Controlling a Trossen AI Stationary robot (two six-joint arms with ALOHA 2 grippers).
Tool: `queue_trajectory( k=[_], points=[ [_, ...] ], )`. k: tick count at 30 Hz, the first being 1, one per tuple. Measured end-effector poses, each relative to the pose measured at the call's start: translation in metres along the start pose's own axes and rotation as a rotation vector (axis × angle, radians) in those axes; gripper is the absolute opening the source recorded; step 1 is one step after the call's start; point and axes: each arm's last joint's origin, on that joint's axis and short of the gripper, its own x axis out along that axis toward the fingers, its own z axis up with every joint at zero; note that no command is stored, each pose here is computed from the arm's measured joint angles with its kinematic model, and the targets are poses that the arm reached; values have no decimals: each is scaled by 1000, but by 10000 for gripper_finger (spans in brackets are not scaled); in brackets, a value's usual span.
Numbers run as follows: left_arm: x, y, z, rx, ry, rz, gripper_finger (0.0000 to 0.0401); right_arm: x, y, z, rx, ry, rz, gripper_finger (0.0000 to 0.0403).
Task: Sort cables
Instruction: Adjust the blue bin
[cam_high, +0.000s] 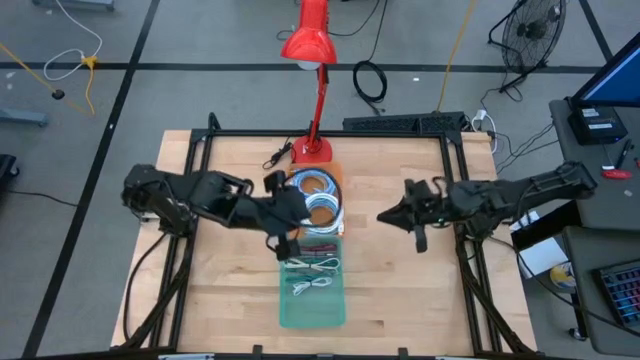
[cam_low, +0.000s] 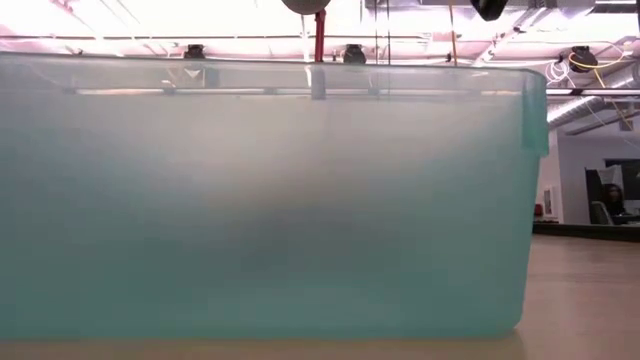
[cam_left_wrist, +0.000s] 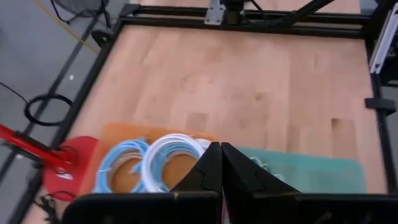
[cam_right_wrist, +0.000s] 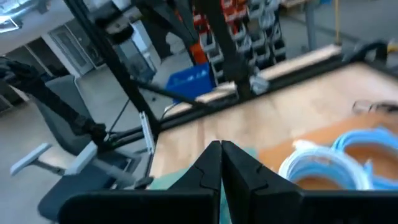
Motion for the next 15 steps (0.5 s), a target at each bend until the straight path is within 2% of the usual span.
queue_trajectory(
  k=[4, 8, 12, 15],
  points=[
    [-13, 16, 2, 40, -27, 13, 0, -14, -8, 8, -24, -62, -77, 0],
    [-23, 34, 3, 8, -54, 19, 0, -24, -15, 10, -26, -64, -153, 0],
    [-34, 49, -8, -31, -86, 28, 0, -33, -20, 5, -52, -5, -195, 0],
    [-37, 59, -26, -96, -127, 28, 0, -39, -24, 1, -72, 23, -259, 0]
  ],
)
